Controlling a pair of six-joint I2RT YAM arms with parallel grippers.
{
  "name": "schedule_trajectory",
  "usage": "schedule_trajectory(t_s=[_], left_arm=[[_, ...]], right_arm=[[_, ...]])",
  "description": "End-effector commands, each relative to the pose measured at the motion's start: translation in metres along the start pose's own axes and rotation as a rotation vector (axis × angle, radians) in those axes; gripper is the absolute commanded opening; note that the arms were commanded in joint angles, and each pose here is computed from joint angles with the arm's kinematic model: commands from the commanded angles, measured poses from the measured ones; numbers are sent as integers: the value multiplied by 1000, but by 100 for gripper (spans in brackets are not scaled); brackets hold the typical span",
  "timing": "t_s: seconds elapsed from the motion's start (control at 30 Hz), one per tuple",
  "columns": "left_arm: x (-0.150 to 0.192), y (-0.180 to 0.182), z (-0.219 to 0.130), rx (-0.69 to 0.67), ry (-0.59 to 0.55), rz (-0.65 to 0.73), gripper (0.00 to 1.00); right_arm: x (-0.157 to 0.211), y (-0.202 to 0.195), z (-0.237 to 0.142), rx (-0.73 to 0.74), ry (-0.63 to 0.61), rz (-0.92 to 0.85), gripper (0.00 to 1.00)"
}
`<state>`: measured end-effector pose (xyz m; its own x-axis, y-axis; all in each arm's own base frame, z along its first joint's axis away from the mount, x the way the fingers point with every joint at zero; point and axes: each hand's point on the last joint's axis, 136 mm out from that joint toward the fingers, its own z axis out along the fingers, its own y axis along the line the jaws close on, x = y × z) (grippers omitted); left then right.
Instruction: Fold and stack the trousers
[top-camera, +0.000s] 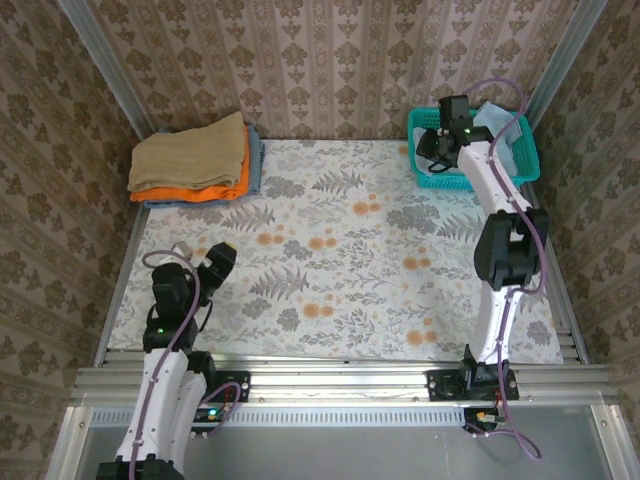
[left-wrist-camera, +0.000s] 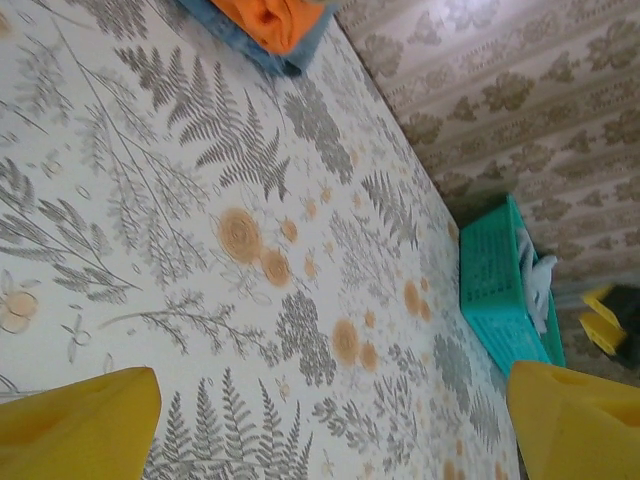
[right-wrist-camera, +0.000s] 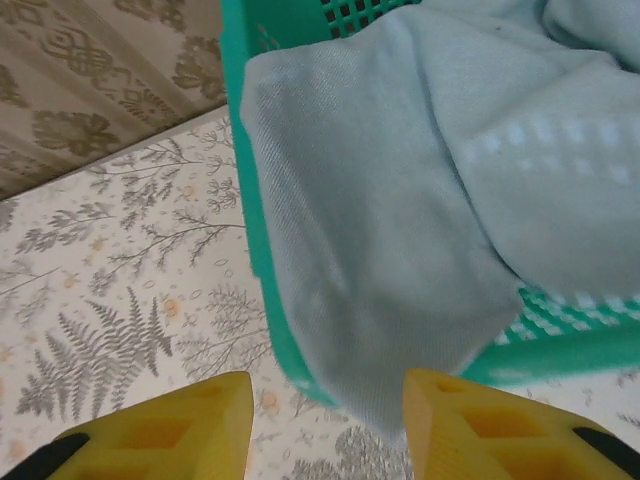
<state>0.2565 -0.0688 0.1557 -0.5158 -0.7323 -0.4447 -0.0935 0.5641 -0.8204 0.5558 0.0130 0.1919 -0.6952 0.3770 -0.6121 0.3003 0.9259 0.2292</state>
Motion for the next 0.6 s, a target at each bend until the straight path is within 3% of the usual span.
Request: schedule_trajectory(t_s=[0.0,0.13,0.23,0.5,0.57], left_arm=[[10,-17,0,40,64,53,89],[22,-21,6,46,107,78,88],[26,-26,8,56,113,86,88],[35,-26,17,32,149,111,86],[36,-26,20,28,157,111,86]], right_arm=[[5,0,14,12,69,-59,54],[7,-4,39,32,102,-79,56],[11,-7,56,26,139,-72,49],[19,2,80,-77,194,-36,50],[20,3,84,-88,199,-20,47]])
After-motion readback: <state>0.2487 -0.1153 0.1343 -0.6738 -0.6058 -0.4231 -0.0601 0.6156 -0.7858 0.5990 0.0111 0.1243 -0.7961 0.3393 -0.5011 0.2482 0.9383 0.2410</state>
